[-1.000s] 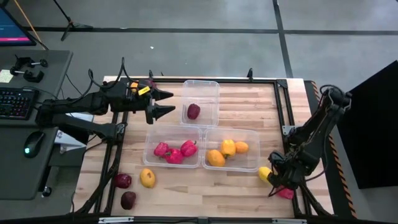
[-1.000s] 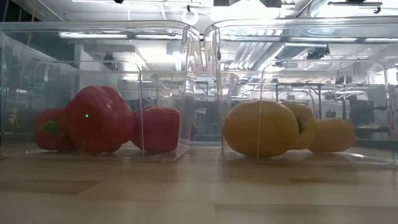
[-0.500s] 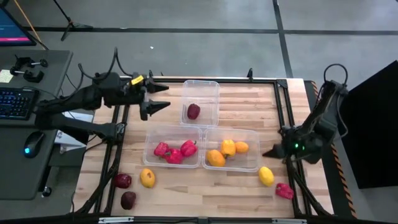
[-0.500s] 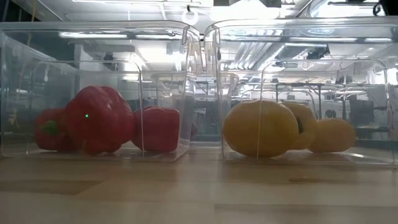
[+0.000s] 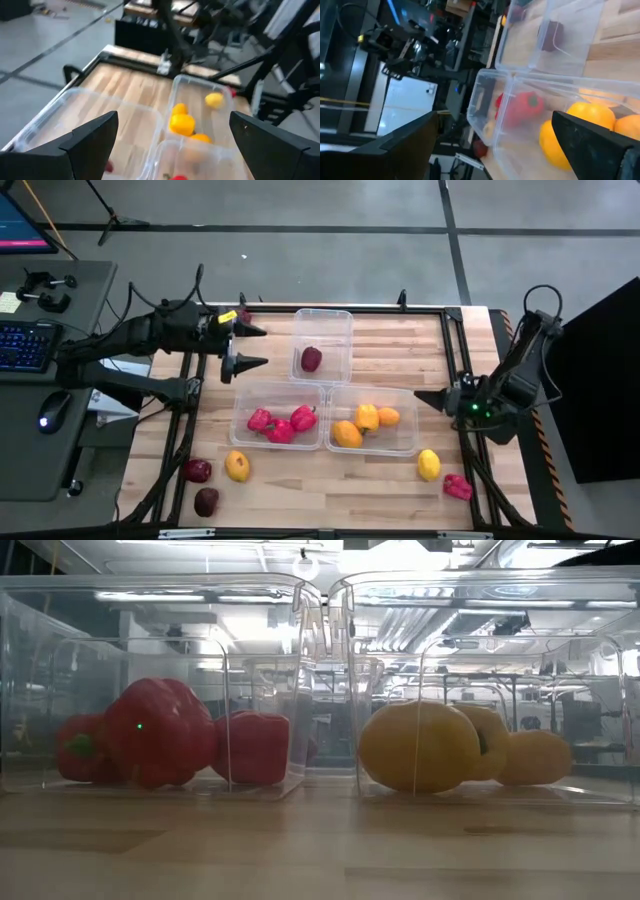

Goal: Sort produce into baskets
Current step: Remove the yellow bell pepper from the middle right transparent bin

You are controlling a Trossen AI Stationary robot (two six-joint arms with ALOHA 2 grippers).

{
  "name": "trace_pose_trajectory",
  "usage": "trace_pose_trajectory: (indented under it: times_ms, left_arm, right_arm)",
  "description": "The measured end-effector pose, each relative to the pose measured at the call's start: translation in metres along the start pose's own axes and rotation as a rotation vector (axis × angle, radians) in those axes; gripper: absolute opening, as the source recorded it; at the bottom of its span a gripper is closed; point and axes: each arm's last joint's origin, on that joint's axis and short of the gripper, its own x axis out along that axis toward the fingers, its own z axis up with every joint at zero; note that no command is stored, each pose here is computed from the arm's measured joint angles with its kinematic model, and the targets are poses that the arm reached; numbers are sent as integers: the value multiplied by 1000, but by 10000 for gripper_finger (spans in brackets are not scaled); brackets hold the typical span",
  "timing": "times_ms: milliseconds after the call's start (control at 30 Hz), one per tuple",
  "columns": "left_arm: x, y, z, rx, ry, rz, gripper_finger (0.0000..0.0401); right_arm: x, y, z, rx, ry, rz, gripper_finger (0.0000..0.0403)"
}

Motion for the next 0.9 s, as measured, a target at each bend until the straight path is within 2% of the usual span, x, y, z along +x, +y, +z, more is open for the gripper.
trace_pose_trajectory:
  times_ms: [100,167,433,500,567,700,900]
  left_arm:
    - [1,-1,6,8,-54,-20,372]
    - [3,-1,8,7,-80,-24,372]
    - [14,1,9,-68,-82,59,372]
    - [20,2,8,-113,-78,96,372]
    - [26,3,8,-154,-82,123,372]
    - [45,4,12,-215,-129,137,372]
    - [85,5,12,-254,-147,131,372]
  right_arm:
    - [8,-3,-1,18,17,-60,381]
    - [14,-5,1,45,96,-130,381]
    - [23,-27,5,53,416,-521,381]
    - [23,-28,5,9,481,-536,381]
    - [22,-28,6,-39,488,-521,381]
    - [25,-27,7,-75,412,-490,381]
    - [25,-33,8,-110,377,-546,381]
